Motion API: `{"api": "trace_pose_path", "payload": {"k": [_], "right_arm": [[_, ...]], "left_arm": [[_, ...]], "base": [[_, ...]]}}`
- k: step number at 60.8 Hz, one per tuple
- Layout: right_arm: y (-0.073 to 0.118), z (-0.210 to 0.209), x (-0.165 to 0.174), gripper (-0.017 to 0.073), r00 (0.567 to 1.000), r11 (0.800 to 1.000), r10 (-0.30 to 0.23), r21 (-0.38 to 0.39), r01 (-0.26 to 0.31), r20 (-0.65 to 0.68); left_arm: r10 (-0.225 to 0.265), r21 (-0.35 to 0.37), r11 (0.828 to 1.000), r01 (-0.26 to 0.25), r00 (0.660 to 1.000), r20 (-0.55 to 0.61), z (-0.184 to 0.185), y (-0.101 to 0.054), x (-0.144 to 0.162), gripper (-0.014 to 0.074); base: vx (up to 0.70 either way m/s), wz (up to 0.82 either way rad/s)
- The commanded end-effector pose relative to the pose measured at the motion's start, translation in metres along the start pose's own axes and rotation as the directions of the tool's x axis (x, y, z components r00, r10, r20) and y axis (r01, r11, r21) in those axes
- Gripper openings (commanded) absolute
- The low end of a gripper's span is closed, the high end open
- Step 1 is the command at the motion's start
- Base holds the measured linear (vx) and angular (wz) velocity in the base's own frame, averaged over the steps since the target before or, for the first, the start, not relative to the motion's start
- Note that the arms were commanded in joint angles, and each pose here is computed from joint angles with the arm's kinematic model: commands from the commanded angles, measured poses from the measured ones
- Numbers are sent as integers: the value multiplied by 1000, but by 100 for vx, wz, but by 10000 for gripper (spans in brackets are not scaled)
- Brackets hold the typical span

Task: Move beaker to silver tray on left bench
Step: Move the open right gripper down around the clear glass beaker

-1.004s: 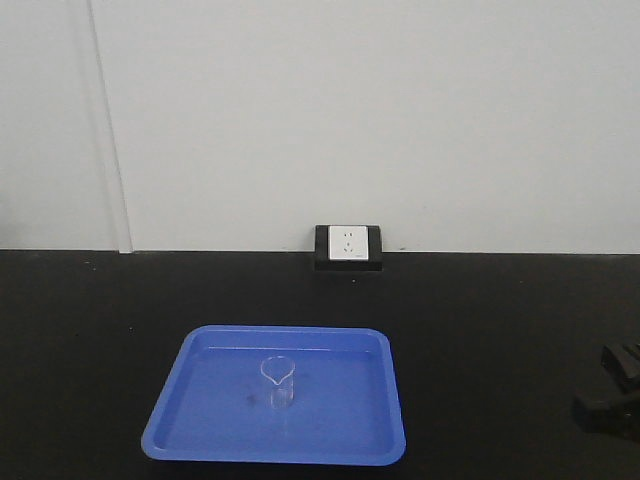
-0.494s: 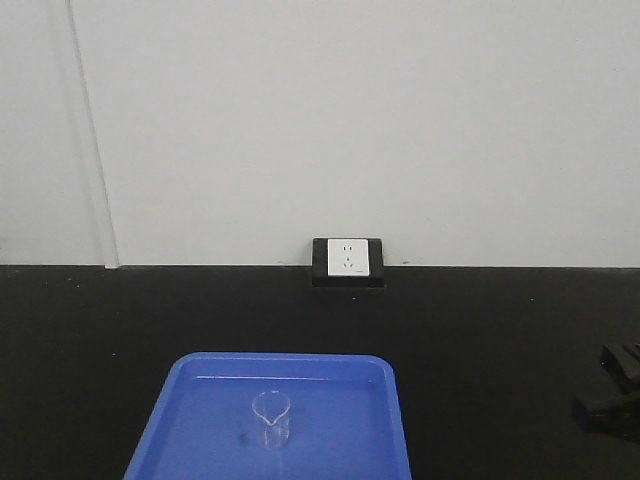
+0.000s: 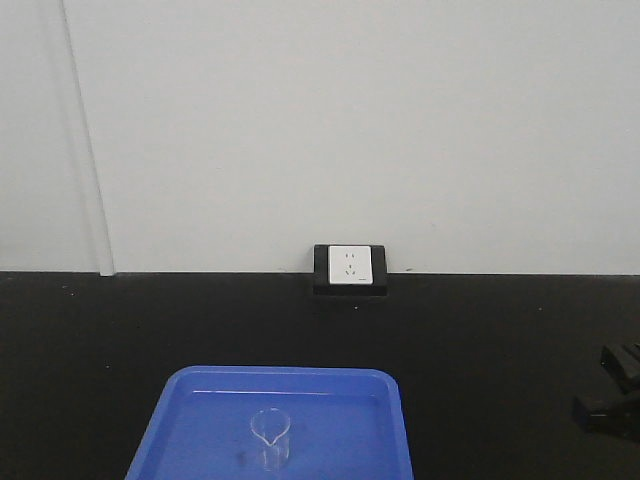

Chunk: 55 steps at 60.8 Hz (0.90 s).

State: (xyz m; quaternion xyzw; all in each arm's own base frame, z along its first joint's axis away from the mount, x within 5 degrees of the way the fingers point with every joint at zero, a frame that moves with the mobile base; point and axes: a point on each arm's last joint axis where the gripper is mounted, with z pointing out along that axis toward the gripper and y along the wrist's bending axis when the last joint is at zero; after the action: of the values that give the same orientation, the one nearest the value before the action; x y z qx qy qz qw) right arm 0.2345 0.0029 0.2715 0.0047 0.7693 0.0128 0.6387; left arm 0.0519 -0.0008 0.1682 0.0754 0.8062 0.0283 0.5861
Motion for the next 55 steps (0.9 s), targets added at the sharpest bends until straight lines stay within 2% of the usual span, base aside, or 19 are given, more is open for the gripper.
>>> {"api": "trace_pose_path", "payload": {"k": [1,19,23,27,29,32,34,35,38,41,42,44,49,55], "right_arm": [[0,-2,-23,-11,990,1000,-2,-2,2,138],[0,-2,-24,-11,989,1000,-2,-2,2,147],[0,-2,-26,-11,985,1000,13,-7,-12,172],[5,0,-25,-11,983,999,32,-39,-26,178],[10,3,-22,-11,986,998,20,-68,-9,165],[23,8,-16,-11,990,990,-26,-137,45,138],[36,11,-11,-11,989,976,-67,-197,92,130],[42,13,-7,-11,988,965,-99,-229,125,121],[63,17,2,-10,981,929,-151,-321,183,122],[82,22,14,-8,974,887,-188,-404,222,125],[93,23,19,-6,972,864,-192,-447,231,132],[102,25,25,-1,972,846,-188,-480,232,140],[132,30,44,27,973,783,-159,-578,229,170],[157,42,68,101,980,741,-161,-641,200,120]], "left_arm": [[-4,7,1000,3,997,71,2,-1,-2,1],[-4,7,1000,3,997,71,2,-1,-2,1],[-4,7,1000,3,997,71,2,-1,-2,1],[-4,7,1000,3,997,71,2,-1,-2,1],[-4,7,1000,3,997,71,2,-1,-2,1],[-4,7,1000,3,997,71,2,-1,-2,1],[-4,7,1000,3,997,71,2,-1,-2,1],[-4,7,1000,3,997,71,2,-1,-2,1],[-4,7,1000,3,997,71,2,-1,-2,1],[-4,7,1000,3,997,71,2,-1,-2,1],[-4,7,1000,3,997,71,2,-1,-2,1],[-4,7,1000,3,997,71,2,-1,-2,1],[-4,7,1000,3,997,71,2,-1,-2,1],[-4,7,1000,3,997,71,2,-1,-2,1]], "base": [[1,-2],[0,0],[0,0],[0,0],[0,0],[0,0],[0,0],[0,-1],[0,-1],[0,-1],[0,0],[0,0],[0,0],[0,0]]}}
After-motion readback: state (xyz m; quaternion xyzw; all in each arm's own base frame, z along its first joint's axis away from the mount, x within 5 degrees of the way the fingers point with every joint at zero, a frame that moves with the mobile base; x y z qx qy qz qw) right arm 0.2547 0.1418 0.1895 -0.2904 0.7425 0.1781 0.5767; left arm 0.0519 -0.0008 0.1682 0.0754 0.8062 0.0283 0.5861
